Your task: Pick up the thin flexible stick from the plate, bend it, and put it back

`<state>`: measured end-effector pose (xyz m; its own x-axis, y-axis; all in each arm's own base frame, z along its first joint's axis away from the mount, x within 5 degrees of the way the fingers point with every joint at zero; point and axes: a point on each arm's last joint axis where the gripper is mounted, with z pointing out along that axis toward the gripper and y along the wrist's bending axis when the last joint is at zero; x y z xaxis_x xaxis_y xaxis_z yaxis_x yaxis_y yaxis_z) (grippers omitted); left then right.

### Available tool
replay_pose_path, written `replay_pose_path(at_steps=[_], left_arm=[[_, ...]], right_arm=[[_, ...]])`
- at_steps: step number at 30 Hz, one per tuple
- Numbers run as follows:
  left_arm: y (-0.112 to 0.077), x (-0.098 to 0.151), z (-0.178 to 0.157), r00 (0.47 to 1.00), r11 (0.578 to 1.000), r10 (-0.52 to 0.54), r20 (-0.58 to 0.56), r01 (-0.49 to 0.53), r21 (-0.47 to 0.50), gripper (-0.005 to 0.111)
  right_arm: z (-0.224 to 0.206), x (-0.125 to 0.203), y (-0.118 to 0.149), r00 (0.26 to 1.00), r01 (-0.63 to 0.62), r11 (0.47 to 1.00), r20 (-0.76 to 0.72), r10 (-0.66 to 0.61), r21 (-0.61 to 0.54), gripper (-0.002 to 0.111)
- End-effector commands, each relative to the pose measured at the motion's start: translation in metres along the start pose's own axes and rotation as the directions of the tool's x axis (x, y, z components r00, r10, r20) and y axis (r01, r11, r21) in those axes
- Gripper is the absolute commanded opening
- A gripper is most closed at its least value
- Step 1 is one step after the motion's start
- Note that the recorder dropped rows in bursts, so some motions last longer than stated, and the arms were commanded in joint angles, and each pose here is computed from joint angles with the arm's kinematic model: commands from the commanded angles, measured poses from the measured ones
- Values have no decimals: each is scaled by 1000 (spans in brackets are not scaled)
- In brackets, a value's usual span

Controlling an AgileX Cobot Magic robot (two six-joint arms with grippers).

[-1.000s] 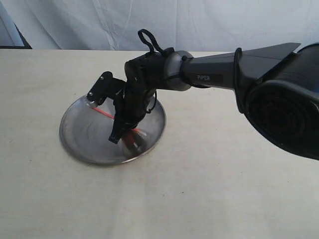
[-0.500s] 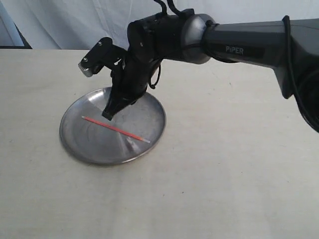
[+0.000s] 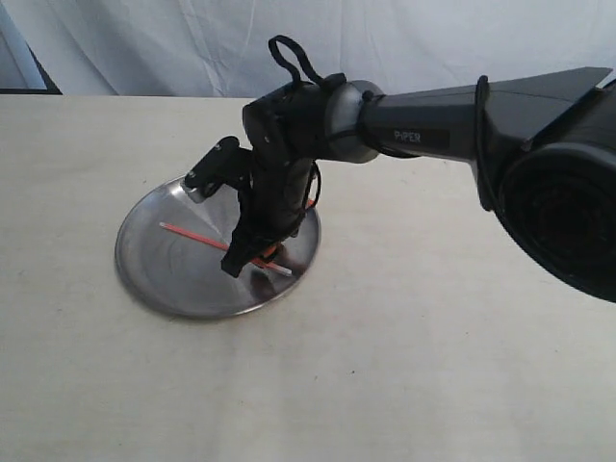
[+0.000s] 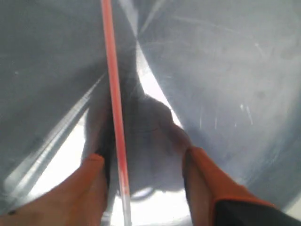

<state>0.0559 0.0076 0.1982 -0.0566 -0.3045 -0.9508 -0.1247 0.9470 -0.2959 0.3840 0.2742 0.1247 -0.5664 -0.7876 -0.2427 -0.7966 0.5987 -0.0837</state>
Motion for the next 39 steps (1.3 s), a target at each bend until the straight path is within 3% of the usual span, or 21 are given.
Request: replay_pose_path(at_steps=[1, 7, 14, 28, 35, 37, 39], left_arm=[[0, 1, 0, 1000, 1000, 0, 6, 0, 3, 0], [0, 1, 0, 1000, 1000, 0, 6, 0, 3, 0], [0, 1, 0, 1000, 1000, 0, 6, 0, 3, 0], [0, 1, 0, 1000, 1000, 0, 6, 0, 3, 0], [0, 1, 0, 1000, 1000, 0, 6, 0, 3, 0], [0, 1, 0, 1000, 1000, 0, 6, 0, 3, 0], [0, 1, 0, 1000, 1000, 0, 6, 0, 3, 0]], right_arm=[[2, 3, -2, 999, -14, 1000, -30, 14, -2, 49], [5, 6, 1, 998, -14, 1000, -62, 13, -14, 46], [35, 19, 6, 986, -29, 998, -169, 19, -61, 15], [47, 17, 35, 978, 26, 994, -205, -47, -104, 15], [45, 14, 43, 978, 24, 997, -204, -39, -76, 46], [46, 15, 42, 978, 7, 998, -209, -21, -68, 44], [49, 16, 42, 976, 9, 998, -218, -23, -69, 35]])
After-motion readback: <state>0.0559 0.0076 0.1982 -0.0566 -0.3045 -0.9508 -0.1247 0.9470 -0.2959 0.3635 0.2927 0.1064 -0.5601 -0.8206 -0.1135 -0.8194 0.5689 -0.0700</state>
